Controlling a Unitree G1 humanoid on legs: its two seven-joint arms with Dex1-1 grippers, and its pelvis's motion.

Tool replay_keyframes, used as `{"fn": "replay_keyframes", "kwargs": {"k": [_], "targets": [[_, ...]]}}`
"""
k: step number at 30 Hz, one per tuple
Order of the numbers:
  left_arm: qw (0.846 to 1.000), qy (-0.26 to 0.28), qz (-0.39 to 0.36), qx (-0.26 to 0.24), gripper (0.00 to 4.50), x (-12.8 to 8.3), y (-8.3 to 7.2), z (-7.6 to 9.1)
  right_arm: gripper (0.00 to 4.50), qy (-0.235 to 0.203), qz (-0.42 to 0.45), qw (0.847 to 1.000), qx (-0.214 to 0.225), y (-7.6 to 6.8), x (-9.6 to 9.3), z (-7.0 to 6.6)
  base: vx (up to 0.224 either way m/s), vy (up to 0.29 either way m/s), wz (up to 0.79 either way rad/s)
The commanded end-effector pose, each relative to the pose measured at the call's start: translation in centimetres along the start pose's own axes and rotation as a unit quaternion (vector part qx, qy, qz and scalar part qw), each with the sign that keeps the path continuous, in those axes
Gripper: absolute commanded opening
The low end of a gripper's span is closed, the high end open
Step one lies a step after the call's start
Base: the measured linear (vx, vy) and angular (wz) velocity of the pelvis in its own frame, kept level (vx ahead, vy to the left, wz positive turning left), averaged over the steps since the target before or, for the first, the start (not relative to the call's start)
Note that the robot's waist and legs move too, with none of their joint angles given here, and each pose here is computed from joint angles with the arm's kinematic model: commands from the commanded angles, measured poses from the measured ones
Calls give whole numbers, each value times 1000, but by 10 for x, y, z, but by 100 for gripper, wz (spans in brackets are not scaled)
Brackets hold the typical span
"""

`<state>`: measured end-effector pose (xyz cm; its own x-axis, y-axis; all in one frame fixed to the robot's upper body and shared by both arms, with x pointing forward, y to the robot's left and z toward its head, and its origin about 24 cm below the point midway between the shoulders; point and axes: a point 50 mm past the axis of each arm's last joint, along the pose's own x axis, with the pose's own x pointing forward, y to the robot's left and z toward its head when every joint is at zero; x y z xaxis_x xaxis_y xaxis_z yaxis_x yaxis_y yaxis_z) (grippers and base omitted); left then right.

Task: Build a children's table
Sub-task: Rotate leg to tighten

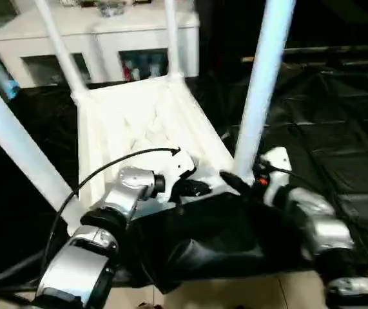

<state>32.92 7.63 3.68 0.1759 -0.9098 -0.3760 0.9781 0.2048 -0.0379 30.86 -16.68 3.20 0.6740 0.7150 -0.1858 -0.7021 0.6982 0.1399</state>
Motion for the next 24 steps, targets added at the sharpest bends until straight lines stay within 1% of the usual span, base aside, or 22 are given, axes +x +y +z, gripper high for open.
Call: {"fn": "replay_keyframes", "kwargs": {"k": [1,2,3,4,5,7,8,10,12,14,15,16,19,20,21,24], "targets": [[995,-13,-80,50,0,5,-8,18,389,37,171,984,-26,31,8,-1,57,-38,8],[995,-8,-91,50,0,1,-7,17,389,47,188,980,-36,29,2,0,64,-39,8],[994,-7,-95,50,0,-1,-7,16,389,50,193,979,-39,28,0,0,66,-39,5],[993,-2,-109,48,0,-6,-7,14,389,63,211,974,-47,25,-7,1,66,-39,5],[993,-1,-111,48,0,-7,-6,14,389,65,213,974,-48,25,-8,1,64,-37,3],[989,14,-141,41,0,-18,-6,9,389,85,239,966,-49,19,-20,6,64,-29,4],[989,14,-141,41,0,-18,-6,9,389,85,239,966,-49,19,-20,6,58,-16,1],[987,20,-154,37,0,-24,-6,7,389,94,251,962,-45,16,-26,9,0,0,0],[987,18,-156,34,0,-25,-6,7,366,96,255,961,-41,15,-28,9,0,0,0],[987,15,-158,31,0,-27,-6,7,355,97,260,960,-37,15,-30,9,0,0,0],[987,15,-158,31,0,-27,-6,7,332,97,260,960,-37,15,-30,9,0,0,0],[987,13,-156,32,0,-27,-5,8,321,98,264,959,-35,16,-30,8,0,0,0],[988,10,-154,31,0,-27,-5,8,312,98,275,956,-24,21,-29,6,0,0,0],[988,10,-154,31,0,-27,-5,8,290,98,275,956,-24,21,-29,6,0,0,0],[988,9,-153,31,0,-27,-5,8,290,97,276,956,-22,22,-28,5,0,0,0],[991,7,-131,36,0,-26,-3,9,276,82,250,965,-9,24,-25,2,0,0,0]]}}
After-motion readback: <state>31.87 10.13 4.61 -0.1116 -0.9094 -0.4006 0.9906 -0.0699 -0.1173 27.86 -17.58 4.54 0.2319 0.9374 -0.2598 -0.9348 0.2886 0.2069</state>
